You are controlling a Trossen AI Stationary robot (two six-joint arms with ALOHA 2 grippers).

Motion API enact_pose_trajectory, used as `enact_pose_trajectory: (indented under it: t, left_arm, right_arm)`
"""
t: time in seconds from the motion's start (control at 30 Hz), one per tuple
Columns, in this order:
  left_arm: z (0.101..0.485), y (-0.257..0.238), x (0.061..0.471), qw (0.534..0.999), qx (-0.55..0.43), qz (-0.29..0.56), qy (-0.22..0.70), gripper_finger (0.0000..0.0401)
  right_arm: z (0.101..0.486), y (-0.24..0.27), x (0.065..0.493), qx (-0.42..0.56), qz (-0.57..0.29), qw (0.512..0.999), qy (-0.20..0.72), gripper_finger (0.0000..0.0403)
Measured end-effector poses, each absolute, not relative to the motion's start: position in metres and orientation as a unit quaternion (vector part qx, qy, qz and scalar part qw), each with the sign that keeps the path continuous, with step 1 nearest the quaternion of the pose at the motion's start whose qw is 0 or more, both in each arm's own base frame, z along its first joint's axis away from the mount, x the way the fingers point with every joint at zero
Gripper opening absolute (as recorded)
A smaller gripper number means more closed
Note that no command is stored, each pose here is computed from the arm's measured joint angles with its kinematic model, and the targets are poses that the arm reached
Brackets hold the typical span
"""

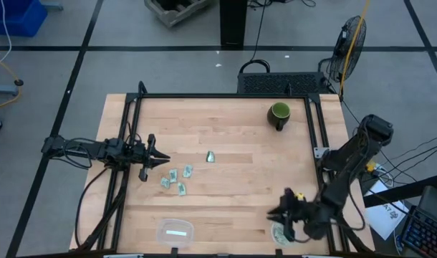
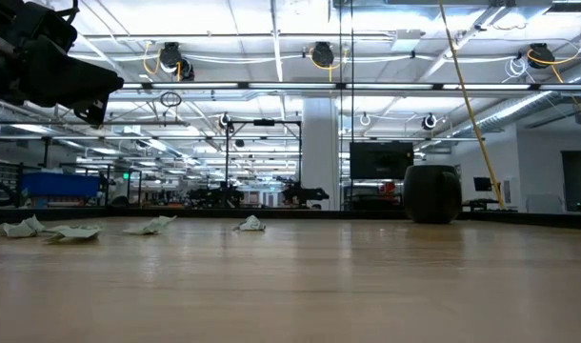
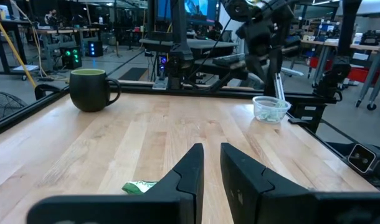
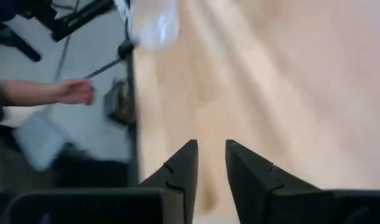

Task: Pick and place Stevia / Truvia into bins
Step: Put the truvia packet into the left transparent container

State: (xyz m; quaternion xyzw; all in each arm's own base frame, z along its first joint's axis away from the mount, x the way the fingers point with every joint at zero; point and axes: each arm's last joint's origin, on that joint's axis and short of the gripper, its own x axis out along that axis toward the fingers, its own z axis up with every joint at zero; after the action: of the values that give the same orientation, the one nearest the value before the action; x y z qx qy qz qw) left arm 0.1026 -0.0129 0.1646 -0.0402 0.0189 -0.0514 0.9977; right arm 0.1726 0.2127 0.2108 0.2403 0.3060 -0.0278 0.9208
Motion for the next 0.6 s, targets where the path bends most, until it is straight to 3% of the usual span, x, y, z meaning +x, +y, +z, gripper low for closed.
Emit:
enact_pose_trajectory:
  t: [0.17, 0.43, 0.6]
  left_arm:
    - [0.165, -0.013, 0.103, 0.998, -0.04, -0.051, 0.019, 0.0058]
    - [0.165, -0.013, 0.103, 0.998, -0.04, -0.051, 0.015, 0.0058]
    - [0.166, -0.013, 0.103, 0.998, -0.041, -0.052, 0.009, 0.0058]
  right_arm:
    - [0.215, 0.187, 0.199, 0.136, -0.025, 0.942, 0.305, 0.0009]
    - [0.215, 0.15, 0.236, 0.007, -0.034, 0.968, 0.249, 0.0002]
    - [0.201, 0.118, 0.25, -0.01, 0.016, 0.981, 0.195, 0.0001]
